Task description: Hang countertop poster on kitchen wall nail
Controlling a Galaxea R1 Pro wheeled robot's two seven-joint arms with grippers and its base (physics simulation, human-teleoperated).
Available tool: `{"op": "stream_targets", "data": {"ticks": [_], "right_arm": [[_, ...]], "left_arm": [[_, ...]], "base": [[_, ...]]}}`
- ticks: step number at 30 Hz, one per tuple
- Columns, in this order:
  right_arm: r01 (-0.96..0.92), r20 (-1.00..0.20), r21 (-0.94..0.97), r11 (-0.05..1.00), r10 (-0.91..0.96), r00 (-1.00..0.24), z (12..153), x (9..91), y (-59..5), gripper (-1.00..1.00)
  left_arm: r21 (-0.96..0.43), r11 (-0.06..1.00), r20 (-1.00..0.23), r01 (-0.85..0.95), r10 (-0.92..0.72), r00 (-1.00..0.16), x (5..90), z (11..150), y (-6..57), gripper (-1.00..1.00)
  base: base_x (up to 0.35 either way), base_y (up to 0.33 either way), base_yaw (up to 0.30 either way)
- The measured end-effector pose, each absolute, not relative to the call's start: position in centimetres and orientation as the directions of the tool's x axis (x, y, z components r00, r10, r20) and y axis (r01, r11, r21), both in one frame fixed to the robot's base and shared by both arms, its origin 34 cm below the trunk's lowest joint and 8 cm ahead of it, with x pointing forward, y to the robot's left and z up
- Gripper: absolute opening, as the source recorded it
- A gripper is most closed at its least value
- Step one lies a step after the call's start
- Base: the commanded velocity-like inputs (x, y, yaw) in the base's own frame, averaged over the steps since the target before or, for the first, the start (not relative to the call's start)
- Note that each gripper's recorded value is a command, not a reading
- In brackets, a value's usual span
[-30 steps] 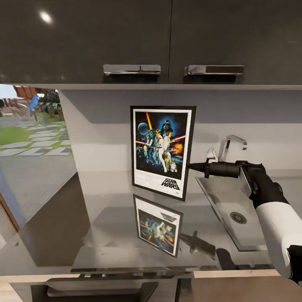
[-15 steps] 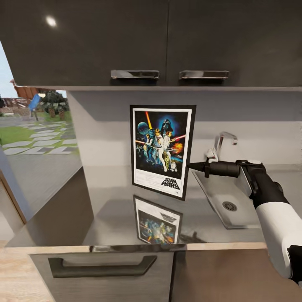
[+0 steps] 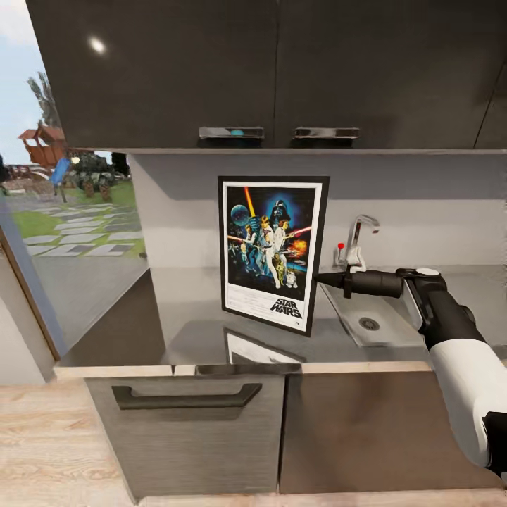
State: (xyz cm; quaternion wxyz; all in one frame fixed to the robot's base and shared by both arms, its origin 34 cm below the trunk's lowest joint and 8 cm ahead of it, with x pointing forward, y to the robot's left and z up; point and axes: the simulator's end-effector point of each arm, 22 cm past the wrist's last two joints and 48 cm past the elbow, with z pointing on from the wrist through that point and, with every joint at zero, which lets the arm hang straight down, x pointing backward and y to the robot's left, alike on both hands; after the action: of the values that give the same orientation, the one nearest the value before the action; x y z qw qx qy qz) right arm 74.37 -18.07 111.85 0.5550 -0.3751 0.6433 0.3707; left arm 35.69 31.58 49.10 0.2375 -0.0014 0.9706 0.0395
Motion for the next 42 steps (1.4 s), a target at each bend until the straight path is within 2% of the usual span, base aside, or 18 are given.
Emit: {"op": "stream_targets", "data": {"ticks": [13, 37, 42], "right_arm": [[-0.902, -0.994, 0.037, 0.429, -0.076, -0.077, 112.7, 73.9, -17.7, -1.0], [-0.919, -0.992, 0.074, 0.387, -0.07, -0.109, 112.6, 72.7, -17.2, -1.0], [-0.934, -0.991, 0.082, 0.347, -0.069, -0.112, 112.3, 71.8, -16.8, -1.0]], "left_arm": [[0.08, 0.997, -0.462, -0.022, 0.018, -0.887, 35.7, 49.1, 32.0, 1.0], [0.081, 0.997, -0.462, -0.021, 0.018, -0.887, 35.7, 49.1, 32.0, 1.0], [0.081, 0.997, -0.462, -0.022, 0.018, -0.887, 35.7, 49.1, 32.0, 1.0]], "base": [[-0.339, 0.0, 0.0], [-0.338, 0.0, 0.0], [-0.339, 0.0, 0.0]]}}
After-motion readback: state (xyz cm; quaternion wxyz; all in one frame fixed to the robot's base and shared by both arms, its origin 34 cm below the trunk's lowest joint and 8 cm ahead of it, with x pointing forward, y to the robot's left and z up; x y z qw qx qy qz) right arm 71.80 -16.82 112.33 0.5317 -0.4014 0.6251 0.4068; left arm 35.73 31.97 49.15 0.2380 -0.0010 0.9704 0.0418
